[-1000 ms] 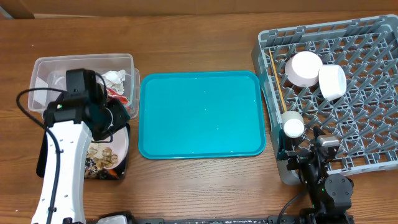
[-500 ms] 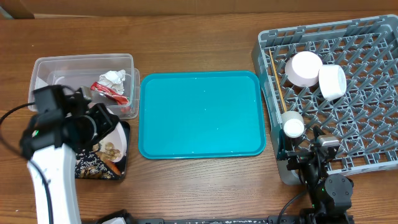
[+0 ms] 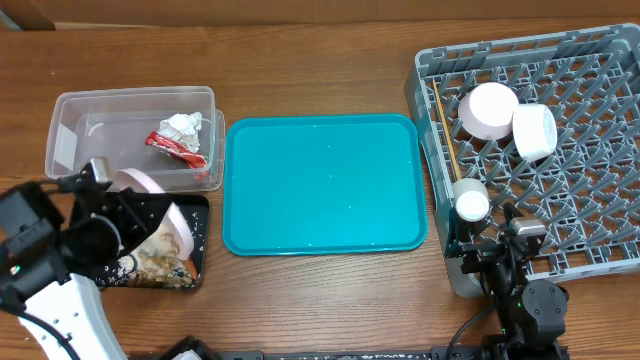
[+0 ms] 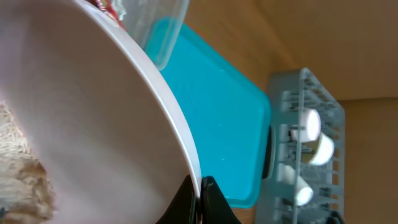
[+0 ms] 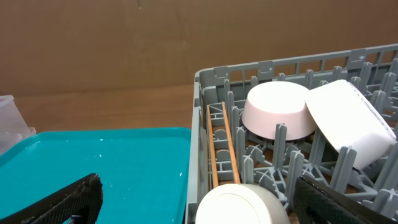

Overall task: Sort waste into correct bins and load items into the dishwasher
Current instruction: 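Tilt the plate with the left gripper to dump scraps onto black tray, then carry the emptied plate with the left gripper to the dish rack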

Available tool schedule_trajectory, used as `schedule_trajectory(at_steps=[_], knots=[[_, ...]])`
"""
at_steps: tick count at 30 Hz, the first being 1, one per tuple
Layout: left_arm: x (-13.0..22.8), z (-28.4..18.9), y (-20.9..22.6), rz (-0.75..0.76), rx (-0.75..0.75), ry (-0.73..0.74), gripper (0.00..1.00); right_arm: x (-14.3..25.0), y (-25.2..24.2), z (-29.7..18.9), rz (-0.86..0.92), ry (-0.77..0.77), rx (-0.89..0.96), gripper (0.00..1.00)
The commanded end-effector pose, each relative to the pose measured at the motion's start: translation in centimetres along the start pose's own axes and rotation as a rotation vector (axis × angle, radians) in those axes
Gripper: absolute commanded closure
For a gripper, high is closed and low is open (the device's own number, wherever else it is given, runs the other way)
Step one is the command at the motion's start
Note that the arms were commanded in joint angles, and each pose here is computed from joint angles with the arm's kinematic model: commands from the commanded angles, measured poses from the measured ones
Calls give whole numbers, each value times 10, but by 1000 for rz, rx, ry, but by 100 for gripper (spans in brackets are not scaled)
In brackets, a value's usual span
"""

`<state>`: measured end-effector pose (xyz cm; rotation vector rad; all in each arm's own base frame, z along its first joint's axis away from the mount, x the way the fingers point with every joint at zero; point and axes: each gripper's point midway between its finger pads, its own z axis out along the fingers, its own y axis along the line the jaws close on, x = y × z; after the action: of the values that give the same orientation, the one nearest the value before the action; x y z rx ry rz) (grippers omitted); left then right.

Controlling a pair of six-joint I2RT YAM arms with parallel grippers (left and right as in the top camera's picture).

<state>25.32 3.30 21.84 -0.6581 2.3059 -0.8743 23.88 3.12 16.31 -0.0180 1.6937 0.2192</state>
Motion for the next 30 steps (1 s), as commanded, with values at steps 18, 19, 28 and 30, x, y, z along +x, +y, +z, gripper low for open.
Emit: schedule_trajectory(at_steps=[18,19,28,30], knots=[[0,-28,-22,64,410,-152,96,-2,-1,0,-3,-13,5,0],[-1,-28,-27,81,412,-140,96,-2,-1,0,-3,-13,5,0],[-18,2,-117,262,528,-14,96,-2,-1,0,-3,-13,5,0],[-22,15,-153,324,572,-20,96,-2,-1,0,-3,-13,5,0]])
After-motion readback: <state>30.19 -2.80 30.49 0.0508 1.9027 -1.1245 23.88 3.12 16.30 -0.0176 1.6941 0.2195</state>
